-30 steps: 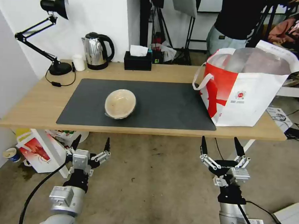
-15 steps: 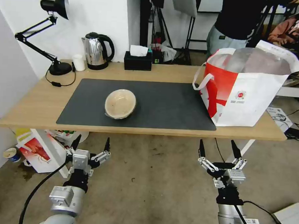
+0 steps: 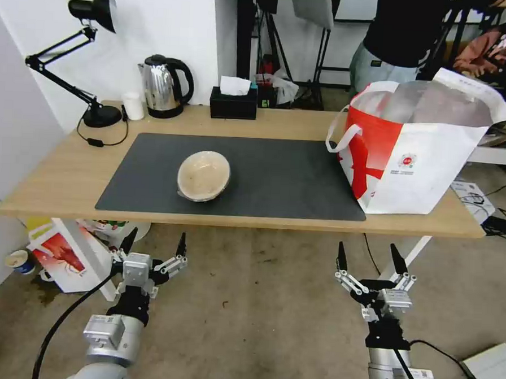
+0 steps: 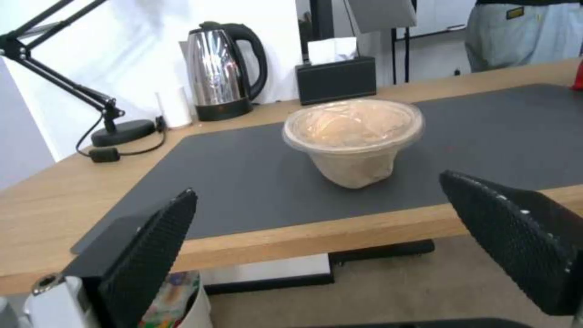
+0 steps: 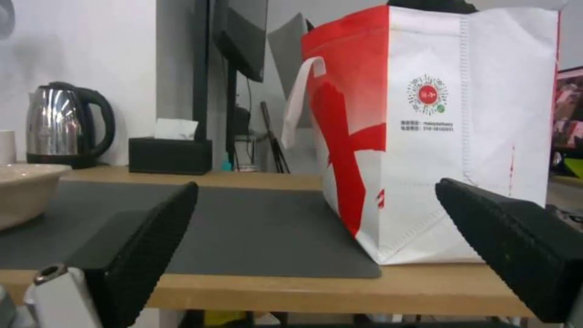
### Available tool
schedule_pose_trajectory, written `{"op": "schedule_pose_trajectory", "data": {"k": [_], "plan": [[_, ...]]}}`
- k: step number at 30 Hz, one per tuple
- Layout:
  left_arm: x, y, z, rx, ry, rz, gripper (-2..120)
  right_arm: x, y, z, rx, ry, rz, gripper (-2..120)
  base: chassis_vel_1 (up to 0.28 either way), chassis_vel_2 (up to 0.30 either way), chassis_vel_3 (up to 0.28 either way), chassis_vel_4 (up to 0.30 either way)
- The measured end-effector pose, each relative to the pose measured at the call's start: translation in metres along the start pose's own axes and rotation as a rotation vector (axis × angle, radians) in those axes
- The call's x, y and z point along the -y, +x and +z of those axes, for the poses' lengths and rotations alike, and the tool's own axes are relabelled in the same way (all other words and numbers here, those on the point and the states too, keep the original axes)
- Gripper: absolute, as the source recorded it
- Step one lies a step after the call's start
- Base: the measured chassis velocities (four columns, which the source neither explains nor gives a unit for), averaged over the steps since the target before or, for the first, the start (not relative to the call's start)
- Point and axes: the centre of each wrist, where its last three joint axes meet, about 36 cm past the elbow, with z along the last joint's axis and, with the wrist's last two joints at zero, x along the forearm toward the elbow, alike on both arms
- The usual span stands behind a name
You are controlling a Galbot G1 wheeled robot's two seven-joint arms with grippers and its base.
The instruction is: Pick up the trash from the table and place it into the takeout bag.
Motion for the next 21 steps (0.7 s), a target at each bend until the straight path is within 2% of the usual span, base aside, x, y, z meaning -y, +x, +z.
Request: {"op": "schedule_pose_trajectory", "data": {"k": [21], "plan": [[0.0000,0.0000,0.0000,0.000,0.000,0.000,100,-0.0036,0.0048,0.0060,-0.005,0.008,-0.011,100,0.000,0.000,0.000,0.000]]}}
